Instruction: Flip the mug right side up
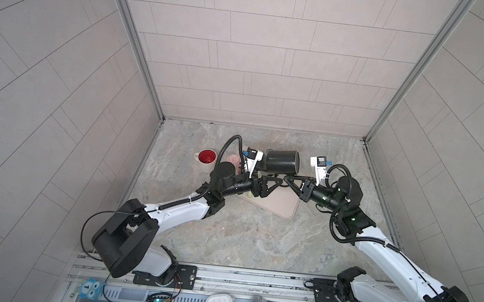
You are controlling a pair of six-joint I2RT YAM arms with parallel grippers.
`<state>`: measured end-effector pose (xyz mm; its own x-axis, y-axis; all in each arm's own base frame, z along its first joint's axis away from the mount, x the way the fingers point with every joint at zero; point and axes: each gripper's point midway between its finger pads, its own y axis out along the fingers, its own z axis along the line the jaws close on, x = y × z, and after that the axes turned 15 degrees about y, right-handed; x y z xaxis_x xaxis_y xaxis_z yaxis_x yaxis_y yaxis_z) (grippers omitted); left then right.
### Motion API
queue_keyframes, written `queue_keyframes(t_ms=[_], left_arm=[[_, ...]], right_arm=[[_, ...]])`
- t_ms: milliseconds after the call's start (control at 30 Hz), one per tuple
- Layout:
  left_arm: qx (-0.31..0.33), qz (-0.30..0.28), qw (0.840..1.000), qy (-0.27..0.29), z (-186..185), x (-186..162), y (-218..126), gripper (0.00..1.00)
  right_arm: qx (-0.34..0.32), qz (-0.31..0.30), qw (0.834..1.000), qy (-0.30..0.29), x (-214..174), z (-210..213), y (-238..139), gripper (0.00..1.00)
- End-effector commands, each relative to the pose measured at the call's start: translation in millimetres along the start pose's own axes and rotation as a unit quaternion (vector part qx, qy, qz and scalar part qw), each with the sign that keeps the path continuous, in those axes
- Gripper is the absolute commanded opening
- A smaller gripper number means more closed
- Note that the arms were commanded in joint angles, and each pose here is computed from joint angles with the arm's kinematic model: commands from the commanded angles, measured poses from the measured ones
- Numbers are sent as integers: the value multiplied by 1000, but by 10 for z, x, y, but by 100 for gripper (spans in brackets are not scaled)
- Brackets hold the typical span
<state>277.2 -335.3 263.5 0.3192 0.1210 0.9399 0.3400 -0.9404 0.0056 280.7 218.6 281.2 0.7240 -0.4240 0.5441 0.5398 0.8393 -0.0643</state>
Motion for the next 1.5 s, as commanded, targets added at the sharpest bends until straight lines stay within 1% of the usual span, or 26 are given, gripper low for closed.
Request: queue_keyframes(t_ms=[0,67,133,167,433,500,567,600,667,800,1033,1233,1300,1367,1467], left_arm=[[-30,-27,999,13,-122,145,26,78],[-32,-31,999,11,-122,158,33,75],[-31,-35,999,11,-112,166,37,73],[-30,-37,999,10,-111,176,39,73],[-22,-58,998,4,-77,256,64,64],[-26,-66,997,-3,-76,272,77,64],[-32,-77,997,-3,-94,302,86,62],[-33,-82,996,-16,-87,320,87,60],[-36,-93,995,-17,-94,365,89,58],[-41,-95,994,-17,-106,398,119,53],[-41,-97,994,-27,-98,395,142,52],[-53,-111,992,-32,-155,474,176,51],[-55,-110,992,-34,-162,468,193,50],[-54,-111,992,-34,-163,469,190,46],[-50,-115,992,-34,-159,481,176,45]], right_arm=[[71,-37,996,-47,198,444,-95,0],[73,-39,995,-47,210,453,-99,0],[74,-42,995,-47,221,466,-103,0],[68,-39,996,-39,167,379,-100,0],[66,-56,996,-30,193,336,-111,0],[69,-65,995,-27,213,330,-119,0],[73,-68,995,-25,222,337,-112,0],[74,-69,995,-24,227,335,-110,0],[77,-72,994,-22,228,330,-109,0],[77,-70,994,-21,216,321,-106,0],[77,-67,994,-26,183,298,-100,0],[68,-69,995,-24,158,227,-51,0],[67,-75,995,-21,160,204,-45,0],[67,-76,995,-22,153,198,-36,0],[66,-77,995,-21,140,183,-31,0]])
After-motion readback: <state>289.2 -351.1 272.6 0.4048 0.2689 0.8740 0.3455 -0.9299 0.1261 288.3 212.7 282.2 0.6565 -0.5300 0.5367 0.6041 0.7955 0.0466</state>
